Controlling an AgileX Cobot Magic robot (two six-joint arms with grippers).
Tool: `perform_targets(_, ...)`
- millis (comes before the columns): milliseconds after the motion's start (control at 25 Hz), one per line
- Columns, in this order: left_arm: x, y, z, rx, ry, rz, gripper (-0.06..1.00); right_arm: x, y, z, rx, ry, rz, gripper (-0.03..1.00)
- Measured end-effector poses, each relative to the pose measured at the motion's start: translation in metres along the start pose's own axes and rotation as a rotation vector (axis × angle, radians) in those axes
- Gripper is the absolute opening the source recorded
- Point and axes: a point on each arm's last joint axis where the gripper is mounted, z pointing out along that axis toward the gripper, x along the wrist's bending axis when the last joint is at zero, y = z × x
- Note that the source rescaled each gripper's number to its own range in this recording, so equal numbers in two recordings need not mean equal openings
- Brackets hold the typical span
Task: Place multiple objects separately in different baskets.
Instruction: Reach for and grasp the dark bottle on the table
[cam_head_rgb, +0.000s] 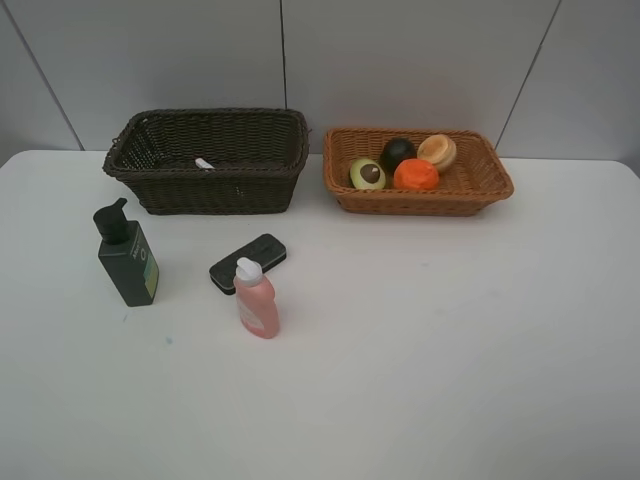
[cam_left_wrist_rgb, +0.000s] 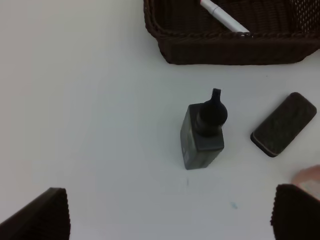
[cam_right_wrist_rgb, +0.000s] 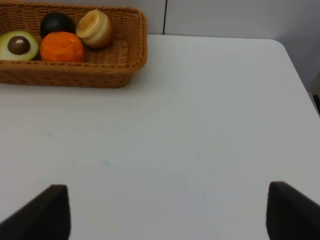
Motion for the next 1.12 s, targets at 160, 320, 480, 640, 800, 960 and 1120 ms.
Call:
perform_targets(160, -0.005, 0.028, 0.036, 0.125, -0.025, -0.054, 1.00, 0.000, 0.000, 0.000, 0.000, 0.000, 0.000, 0.99)
perform_targets(320, -0.006, 0.036, 0.079, 0.274, -0.017, -0.082, 1.00, 0.000, 0.000, 0.000, -0.001, 0.000, 0.000, 0.99)
perform_targets(480, -0.014, 0.037, 0.109, 0.371, -0.026, -0.077, 1.00, 0.000, 0.000, 0.000, -0.002, 0.000, 0.000, 0.99)
perform_targets(640, -0.031, 0.036, 0.133, 0.416, -0.035, -0.050, 1.00, 0.000, 0.000, 0.000, -0.002, 0.000, 0.000, 0.99)
perform_targets(800, -0.042, 0.032, 0.160, 0.488, -0.020, -0.048, 1.00, 0.000, 0.000, 0.000, -0.002, 0.000, 0.000, 0.99)
perform_targets(960, -0.050, 0.027, 0.188, 0.536, -0.009, -0.045, 1.00, 0.000, 0.000, 0.000, -0.003, 0.000, 0.000, 0.99)
perform_targets(1120, -0.055, 0.020, 0.214, 0.579, 0.002, -0.044, 1.00, 0.000, 0.000, 0.000, -0.002, -0.001, 0.000, 0.99)
